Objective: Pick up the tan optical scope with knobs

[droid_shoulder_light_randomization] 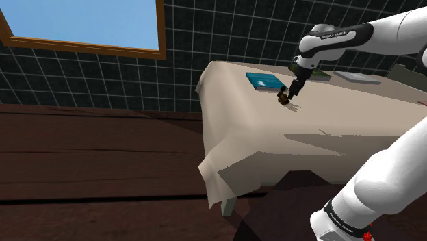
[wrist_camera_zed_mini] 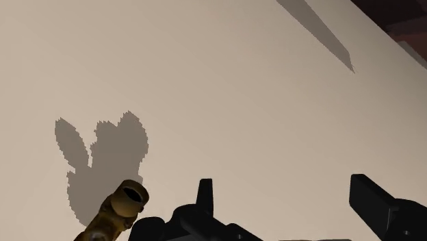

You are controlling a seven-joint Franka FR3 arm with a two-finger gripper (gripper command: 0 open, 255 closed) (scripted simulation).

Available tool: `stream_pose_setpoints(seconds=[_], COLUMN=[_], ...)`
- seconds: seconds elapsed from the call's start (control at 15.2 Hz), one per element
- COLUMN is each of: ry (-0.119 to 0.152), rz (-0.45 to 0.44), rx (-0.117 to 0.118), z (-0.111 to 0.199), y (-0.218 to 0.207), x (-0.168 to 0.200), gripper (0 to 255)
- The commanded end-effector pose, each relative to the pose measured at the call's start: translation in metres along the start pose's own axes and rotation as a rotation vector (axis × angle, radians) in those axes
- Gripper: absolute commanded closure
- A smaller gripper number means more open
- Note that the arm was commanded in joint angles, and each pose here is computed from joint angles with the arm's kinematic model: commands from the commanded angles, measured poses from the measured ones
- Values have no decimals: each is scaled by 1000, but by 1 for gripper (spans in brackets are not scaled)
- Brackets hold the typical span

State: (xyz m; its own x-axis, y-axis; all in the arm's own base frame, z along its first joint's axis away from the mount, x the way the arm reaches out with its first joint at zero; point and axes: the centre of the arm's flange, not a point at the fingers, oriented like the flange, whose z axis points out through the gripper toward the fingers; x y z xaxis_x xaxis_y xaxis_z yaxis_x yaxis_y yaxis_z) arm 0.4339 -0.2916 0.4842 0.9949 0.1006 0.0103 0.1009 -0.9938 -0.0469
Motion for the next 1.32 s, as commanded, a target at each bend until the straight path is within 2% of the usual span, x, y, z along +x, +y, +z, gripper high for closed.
stream_pose_setpoints(seconds=[0.0,0.59,1.12,1.25], ry=[2,13,13,13], rz=[-3,-12,-12,-12], rx=[-1,3,3,3], z=[8,39,79,79], y=[29,137,140,140], x=[8,47,47,47], gripper=[0,0,0,0])
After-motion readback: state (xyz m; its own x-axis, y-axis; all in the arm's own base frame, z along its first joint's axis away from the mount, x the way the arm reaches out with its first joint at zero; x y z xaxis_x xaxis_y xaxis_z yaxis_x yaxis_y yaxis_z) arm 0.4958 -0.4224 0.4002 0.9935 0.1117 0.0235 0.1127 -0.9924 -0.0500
